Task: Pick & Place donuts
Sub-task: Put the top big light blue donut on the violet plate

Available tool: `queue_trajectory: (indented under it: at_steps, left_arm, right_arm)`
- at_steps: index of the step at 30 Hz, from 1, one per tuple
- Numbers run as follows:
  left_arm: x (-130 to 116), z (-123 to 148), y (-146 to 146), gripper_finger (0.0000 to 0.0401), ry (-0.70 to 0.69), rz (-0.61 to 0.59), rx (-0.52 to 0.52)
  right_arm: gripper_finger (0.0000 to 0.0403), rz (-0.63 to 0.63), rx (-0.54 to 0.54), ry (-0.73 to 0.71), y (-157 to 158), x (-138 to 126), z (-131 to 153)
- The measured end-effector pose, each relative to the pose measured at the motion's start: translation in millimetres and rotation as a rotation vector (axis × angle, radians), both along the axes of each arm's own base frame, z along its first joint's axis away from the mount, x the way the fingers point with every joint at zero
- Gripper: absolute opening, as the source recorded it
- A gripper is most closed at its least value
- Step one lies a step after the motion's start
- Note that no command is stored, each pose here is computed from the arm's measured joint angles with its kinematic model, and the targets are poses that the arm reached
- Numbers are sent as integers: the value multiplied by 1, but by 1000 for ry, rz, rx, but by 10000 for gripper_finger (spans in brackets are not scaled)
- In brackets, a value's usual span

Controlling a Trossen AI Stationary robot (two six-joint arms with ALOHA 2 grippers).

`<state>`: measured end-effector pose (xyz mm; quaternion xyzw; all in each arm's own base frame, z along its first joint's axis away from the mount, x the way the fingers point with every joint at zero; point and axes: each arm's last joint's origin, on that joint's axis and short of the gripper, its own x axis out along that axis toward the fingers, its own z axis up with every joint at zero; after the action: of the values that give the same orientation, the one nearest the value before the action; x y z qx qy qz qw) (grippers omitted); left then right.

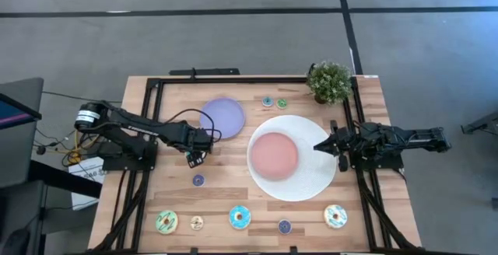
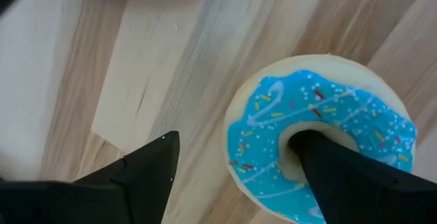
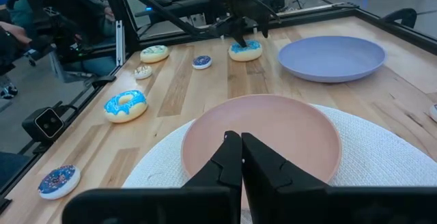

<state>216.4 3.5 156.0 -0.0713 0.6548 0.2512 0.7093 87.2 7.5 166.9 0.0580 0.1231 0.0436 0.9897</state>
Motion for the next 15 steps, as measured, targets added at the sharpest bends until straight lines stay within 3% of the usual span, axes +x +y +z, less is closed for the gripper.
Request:
queue_trajectory:
  at_steps: [10,15]
  left_arm:
    - [0,0,-1,287,-3,0,-20]
    - [0,0,-1,254,-3,0,-20]
  right_arm:
    - [0,0,0,0,0,0,0]
    - [0,0,0,0,0,0,0]
